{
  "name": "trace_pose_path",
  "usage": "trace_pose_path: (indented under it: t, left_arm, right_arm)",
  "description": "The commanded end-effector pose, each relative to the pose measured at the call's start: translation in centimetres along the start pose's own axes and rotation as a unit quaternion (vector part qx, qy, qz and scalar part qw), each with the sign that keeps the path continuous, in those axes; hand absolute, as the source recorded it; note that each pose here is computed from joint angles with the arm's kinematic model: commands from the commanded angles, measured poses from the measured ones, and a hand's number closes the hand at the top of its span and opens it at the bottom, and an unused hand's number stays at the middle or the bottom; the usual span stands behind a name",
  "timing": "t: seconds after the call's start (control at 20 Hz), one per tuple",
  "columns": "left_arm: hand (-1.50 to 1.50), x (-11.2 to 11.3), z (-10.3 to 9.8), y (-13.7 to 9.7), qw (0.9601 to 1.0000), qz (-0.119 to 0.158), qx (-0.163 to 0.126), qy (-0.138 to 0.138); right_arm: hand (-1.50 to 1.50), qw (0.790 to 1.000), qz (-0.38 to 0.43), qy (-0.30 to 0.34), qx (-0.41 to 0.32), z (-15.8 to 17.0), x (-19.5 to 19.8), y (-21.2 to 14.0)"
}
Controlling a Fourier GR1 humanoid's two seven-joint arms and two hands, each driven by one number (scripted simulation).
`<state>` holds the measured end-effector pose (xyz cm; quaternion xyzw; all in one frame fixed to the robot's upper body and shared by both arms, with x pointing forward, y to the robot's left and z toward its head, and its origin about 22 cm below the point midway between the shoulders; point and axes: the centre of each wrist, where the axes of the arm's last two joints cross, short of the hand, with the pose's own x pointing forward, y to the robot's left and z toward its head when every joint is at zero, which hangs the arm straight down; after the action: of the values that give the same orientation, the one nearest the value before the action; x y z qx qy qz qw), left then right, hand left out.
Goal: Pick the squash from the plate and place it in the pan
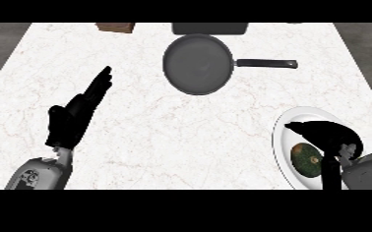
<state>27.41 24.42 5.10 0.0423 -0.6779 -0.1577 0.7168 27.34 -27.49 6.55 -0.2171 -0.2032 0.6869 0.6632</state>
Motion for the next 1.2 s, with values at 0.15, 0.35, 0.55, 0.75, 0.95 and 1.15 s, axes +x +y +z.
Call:
trace_pose_path:
  t: [0.15, 0.35, 0.55, 0.75, 0.95, 1.15]
  left_arm:
    - [0.0, -0.7, 2.0, 0.2, 0.9999, -0.003, 0.009, -0.004]
    - [0.0, 0.9, -1.3, 1.9, 0.9999, 0.009, 0.005, -0.004]
    - [0.0, 0.0, 1.0, -0.1, 1.0, 0.0, 0.006, 0.003]
    - [0.0, -2.2, 1.2, -0.2, 1.0, 0.005, 0.001, 0.005]
    - [0.0, 0.2, -0.1, -0.1, 1.0, -0.004, -0.004, 0.007]
    - [0.0, 0.2, 0.2, -0.6, 1.0, 0.004, 0.007, 0.002]
  right_arm:
    - [-1.5, 1.0, -0.013, 0.005, -0.006, -1.9, -0.2, 1.7]
    - [-1.5, 1.0, 0.002, 0.011, -0.008, -2.1, 0.3, 1.2]
    - [-1.5, 1.0, -0.001, -0.012, 0.015, -1.9, -1.6, 1.2]
    - [1.5, 0.998, 0.038, -0.04, 0.03, -2.1, -1.9, 2.9]
    - [1.5, 0.997, 0.043, -0.049, 0.037, -3.3, -0.2, 3.3]
    - [1.5, 0.997, 0.046, -0.05, 0.023, -2.4, -0.3, 5.1]
